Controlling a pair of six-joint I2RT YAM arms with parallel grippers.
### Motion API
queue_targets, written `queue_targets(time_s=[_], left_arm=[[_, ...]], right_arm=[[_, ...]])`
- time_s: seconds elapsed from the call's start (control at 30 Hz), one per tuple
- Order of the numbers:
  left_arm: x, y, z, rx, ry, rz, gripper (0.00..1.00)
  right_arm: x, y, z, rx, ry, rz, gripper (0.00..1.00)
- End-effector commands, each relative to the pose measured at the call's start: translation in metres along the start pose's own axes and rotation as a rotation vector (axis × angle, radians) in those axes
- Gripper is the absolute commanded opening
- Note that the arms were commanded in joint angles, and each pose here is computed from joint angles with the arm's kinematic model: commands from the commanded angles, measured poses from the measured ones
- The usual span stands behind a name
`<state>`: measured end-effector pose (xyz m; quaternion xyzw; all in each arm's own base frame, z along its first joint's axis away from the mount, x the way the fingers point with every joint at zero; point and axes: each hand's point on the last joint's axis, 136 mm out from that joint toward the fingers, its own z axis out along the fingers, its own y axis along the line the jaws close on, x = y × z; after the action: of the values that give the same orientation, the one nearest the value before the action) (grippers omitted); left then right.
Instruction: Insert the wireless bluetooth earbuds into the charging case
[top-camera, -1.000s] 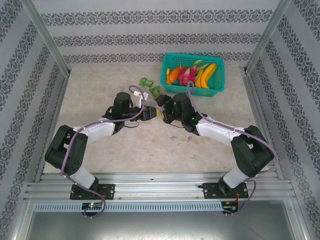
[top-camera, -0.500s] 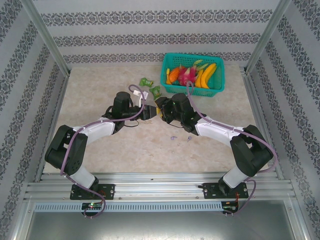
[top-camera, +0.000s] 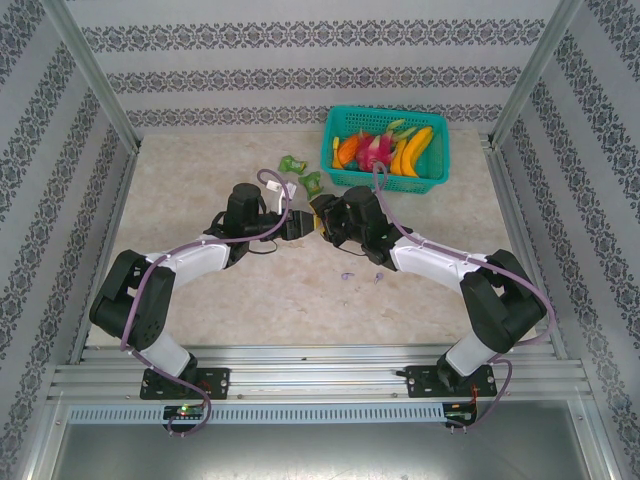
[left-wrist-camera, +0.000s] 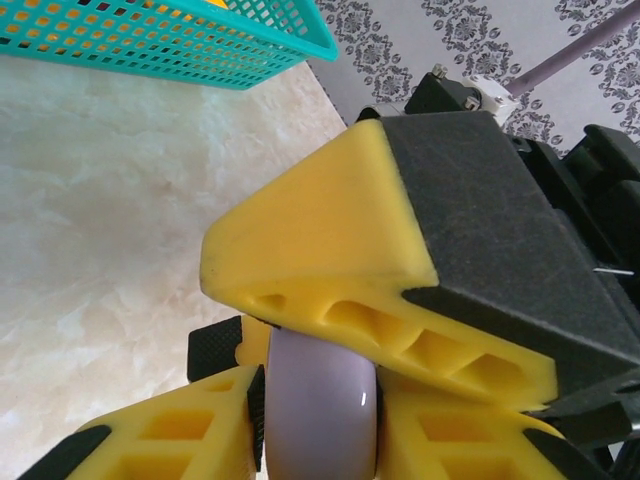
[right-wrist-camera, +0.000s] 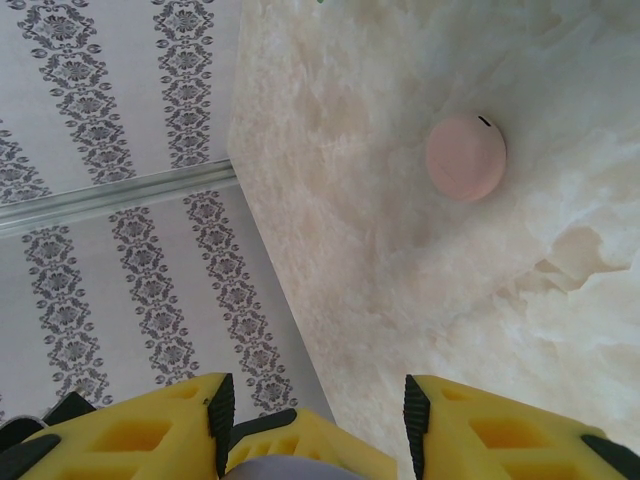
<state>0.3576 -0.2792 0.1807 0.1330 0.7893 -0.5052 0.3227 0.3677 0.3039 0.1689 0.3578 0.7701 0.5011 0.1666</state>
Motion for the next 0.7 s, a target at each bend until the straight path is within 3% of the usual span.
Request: queue_targets(time_s=[0.0,0.43,0.67], left_arm=[[-0.013,-0.004,-0.004,-0.005,-0.026,0.040,0.36],[-0.015,-0.004,-0.008,-0.011,-0.042,0.041,0.40],[-0.017,-0.004,-0.010,-0.012,-0.049,0.041,0.37]], right_arm=[[-0.005,0.007,0.000,-0.023,-0.023,0.006,0.37],[-0.007,-0.002,0.001,-0.006,-0.027,0.011,0.37],[-0.008,-0.004,0.001,-0.001,-0.029,0.014,0.37]])
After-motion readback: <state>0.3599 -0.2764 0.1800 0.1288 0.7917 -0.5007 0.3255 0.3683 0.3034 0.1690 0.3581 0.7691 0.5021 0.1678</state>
